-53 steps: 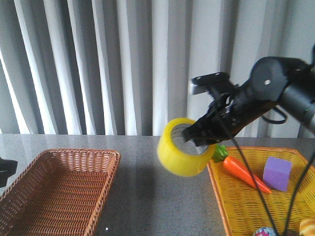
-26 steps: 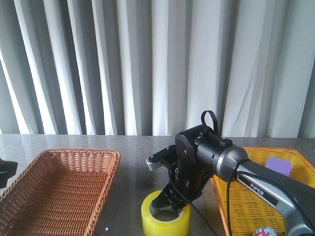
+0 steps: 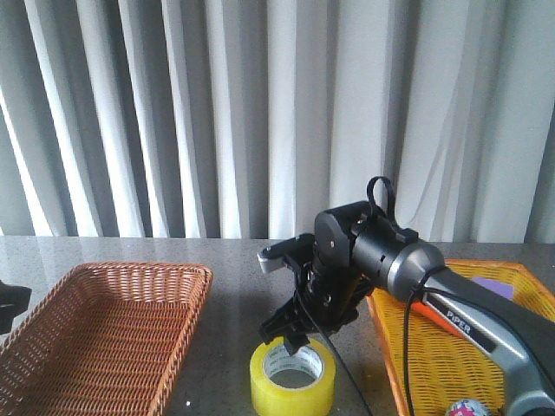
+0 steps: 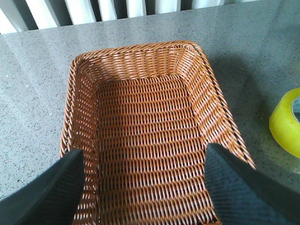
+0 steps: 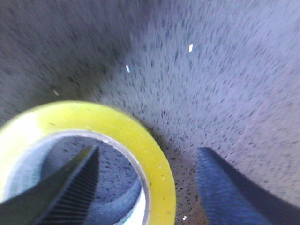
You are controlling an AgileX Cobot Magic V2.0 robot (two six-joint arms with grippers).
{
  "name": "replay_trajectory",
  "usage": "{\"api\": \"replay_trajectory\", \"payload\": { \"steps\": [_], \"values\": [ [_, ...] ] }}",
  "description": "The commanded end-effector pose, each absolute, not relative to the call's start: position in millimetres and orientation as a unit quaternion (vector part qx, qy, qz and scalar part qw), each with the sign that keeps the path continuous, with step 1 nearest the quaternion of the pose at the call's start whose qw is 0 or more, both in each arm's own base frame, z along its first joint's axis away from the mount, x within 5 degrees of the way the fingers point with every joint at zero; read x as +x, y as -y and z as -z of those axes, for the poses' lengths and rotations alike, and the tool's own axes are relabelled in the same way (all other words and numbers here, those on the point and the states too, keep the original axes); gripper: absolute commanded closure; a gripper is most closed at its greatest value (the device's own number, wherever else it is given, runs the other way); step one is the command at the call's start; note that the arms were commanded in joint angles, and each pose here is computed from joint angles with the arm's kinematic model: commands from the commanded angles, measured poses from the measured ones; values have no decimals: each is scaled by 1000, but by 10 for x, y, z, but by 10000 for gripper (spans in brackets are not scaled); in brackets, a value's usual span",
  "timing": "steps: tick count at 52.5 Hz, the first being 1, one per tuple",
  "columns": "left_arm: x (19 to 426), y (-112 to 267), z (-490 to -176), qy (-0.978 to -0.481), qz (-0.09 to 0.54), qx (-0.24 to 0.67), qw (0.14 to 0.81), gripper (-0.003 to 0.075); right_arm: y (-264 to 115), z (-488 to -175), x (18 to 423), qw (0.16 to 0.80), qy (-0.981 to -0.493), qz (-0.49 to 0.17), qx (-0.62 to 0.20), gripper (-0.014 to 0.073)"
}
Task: Transfer tape with both arms
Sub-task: 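Open the right gripper and raise it away from the tape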
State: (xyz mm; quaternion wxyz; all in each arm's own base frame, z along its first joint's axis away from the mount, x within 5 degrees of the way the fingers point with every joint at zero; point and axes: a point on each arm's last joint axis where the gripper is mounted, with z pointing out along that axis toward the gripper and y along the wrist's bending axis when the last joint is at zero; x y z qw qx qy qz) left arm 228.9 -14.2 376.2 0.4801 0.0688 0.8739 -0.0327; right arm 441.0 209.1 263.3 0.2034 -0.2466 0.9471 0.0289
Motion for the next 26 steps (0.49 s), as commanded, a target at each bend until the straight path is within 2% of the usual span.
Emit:
{"api": "replay_trajectory", "payload": {
  "steps": [1, 14, 26],
  "values": [
    [2273, 146, -3914, -853, 36, 62, 517, 197, -1976, -3454, 4267, 317, -920, -50, -224, 25],
    [2272, 147, -3911, -854, 36, 62, 516, 197, -1573, -4367, 3847, 424, -888, 22, -176, 18],
    [2272, 157, -3914, -853, 46, 57, 517, 197, -936, -5133, 3291, 506, -857, 25, -94, 79]
  ]
}}
